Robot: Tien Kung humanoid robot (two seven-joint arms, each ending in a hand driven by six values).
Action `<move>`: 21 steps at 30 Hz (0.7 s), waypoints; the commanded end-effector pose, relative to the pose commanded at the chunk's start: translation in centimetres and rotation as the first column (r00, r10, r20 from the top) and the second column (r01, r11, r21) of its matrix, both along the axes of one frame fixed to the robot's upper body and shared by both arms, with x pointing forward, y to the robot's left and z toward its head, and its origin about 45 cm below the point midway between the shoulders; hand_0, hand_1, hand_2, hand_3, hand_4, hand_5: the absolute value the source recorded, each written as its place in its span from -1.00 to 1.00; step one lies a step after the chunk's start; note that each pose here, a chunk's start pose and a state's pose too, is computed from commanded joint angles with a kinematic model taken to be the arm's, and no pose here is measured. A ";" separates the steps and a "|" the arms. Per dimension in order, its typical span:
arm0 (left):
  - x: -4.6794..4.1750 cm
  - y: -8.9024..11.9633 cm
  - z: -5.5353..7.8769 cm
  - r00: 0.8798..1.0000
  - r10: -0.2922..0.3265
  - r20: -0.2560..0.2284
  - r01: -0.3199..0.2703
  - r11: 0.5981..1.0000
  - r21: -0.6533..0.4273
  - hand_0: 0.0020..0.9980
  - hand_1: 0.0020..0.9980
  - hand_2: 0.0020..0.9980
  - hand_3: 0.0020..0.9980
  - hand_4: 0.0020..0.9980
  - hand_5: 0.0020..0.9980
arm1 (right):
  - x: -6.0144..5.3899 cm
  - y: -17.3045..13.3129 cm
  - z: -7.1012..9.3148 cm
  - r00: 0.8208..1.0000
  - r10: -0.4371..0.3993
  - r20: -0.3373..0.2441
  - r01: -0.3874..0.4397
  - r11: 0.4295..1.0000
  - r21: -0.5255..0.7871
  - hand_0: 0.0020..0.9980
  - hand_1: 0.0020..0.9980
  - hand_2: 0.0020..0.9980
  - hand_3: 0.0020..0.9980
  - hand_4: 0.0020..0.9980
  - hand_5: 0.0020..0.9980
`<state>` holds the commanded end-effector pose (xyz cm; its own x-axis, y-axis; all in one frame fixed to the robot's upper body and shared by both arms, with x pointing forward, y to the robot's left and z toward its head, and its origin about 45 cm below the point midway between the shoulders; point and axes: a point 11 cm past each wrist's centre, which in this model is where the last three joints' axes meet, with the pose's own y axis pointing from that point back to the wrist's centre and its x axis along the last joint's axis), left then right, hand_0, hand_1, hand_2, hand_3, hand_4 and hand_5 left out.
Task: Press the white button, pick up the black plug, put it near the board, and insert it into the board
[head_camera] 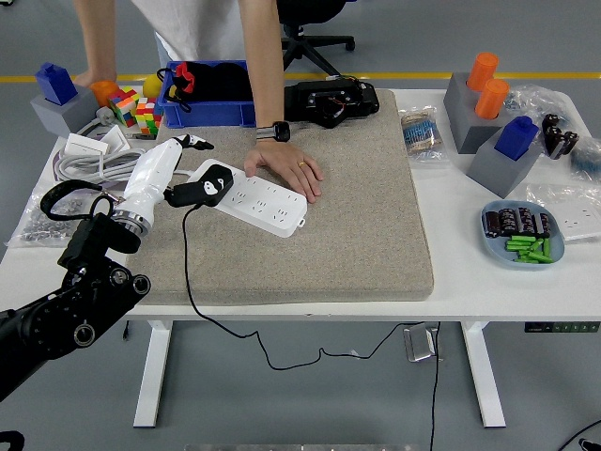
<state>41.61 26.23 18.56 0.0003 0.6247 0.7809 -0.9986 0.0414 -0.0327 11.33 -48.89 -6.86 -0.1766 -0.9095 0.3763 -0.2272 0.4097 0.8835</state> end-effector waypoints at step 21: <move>-2.47 11.0 2.5 0.940 0.331 0.080 -0.288 0.898 -0.332 0.64 0.63 0.47 0.39 0.73 -0.20 | 0.4 -0.1 0.2 1.000 -0.001 0.008 0.001 1.000 -0.003 0.52 0.28 0.24 0.21 0.31 -0.18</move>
